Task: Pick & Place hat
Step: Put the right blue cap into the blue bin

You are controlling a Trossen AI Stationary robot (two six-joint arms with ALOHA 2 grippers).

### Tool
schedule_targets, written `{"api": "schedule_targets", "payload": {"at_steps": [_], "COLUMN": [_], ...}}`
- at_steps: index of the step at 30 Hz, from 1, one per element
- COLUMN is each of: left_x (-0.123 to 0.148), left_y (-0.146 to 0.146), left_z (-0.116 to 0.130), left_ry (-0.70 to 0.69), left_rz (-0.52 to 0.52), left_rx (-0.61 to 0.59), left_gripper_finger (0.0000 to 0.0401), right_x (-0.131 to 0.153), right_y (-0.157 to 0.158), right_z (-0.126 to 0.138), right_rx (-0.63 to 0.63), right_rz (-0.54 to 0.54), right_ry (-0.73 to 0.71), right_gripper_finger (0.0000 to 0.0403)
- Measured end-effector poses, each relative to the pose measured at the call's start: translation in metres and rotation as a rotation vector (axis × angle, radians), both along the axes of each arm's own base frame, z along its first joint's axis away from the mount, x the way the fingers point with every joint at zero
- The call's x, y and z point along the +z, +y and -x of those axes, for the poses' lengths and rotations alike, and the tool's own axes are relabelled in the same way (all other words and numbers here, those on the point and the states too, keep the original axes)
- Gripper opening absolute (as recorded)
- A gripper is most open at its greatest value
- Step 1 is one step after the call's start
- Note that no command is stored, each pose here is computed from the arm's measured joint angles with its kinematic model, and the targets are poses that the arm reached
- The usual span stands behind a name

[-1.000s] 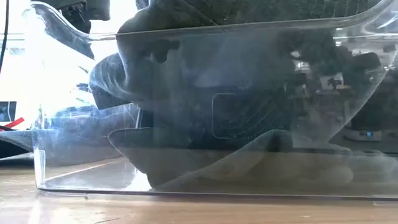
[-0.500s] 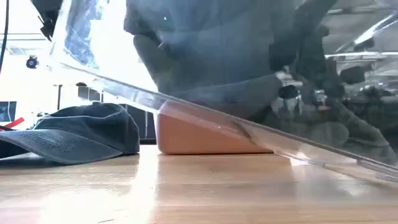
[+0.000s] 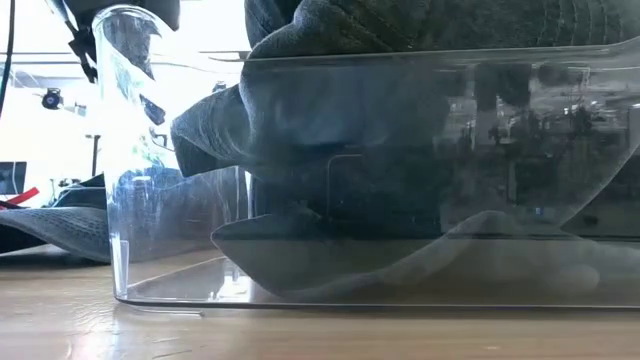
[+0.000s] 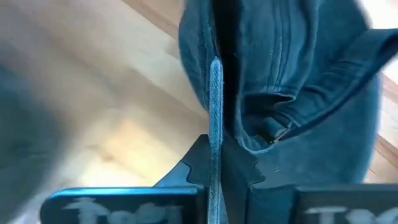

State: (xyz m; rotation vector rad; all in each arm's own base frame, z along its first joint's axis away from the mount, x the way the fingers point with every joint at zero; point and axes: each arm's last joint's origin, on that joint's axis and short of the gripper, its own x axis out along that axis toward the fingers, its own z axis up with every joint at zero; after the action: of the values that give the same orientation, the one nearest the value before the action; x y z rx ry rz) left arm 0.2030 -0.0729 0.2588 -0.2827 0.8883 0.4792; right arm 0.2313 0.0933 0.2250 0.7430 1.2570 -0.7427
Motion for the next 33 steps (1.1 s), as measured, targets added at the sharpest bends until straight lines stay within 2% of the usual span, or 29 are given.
{"api": "schedule_targets", "payload": {"at_steps": [5, 9, 13, 16, 20, 25, 27, 30, 33], "left_x": [0.001, 0.003, 0.010, 0.016, 0.023, 0.026, 0.027, 0.028, 0.030], "left_y": [-0.001, -0.002, -0.004, -0.005, -0.004, -0.003, -0.002, -0.002, -0.002], "left_z": [-0.001, -0.005, -0.014, -0.020, -0.023, -0.023, -0.023, -0.022, -0.021], "left_ry": [-0.022, -0.079, -0.206, -0.310, -0.405, -0.446, -0.451, -0.458, -0.466], "left_rz": [0.015, 0.029, 0.035, 0.022, -0.015, -0.034, -0.030, -0.025, -0.021], "left_rx": [0.012, 0.031, 0.058, 0.092, 0.149, 0.179, 0.181, 0.183, 0.184], "left_gripper_finger": [0.0122, 0.0122, 0.0122, 0.0122, 0.0122, 0.0122, 0.0122, 0.0122, 0.0122], "right_x": [0.055, 0.102, 0.143, 0.163, 0.171, 0.160, 0.150, 0.136, 0.123], "right_y": [-0.009, -0.023, -0.039, -0.052, -0.070, -0.094, -0.105, -0.122, -0.138], "right_z": [0.017, 0.038, 0.052, 0.054, 0.041, 0.004, -0.011, -0.034, -0.057], "right_rx": [-0.003, -0.009, -0.049, -0.120, -0.226, -0.330, -0.435, -0.641, -0.744], "right_rz": [-0.061, -0.104, -0.074, 0.021, 0.178, 0.294, 0.314, 0.297, 0.273], "right_ry": [-0.226, -0.466, -0.844, -1.089, -1.270, -1.313, -1.297, -1.358, -1.445], "right_gripper_finger": [0.0015, 0.0014, 0.0014, 0.0014, 0.0014, 0.0014, 0.0013, 0.0013, 0.0016]}}
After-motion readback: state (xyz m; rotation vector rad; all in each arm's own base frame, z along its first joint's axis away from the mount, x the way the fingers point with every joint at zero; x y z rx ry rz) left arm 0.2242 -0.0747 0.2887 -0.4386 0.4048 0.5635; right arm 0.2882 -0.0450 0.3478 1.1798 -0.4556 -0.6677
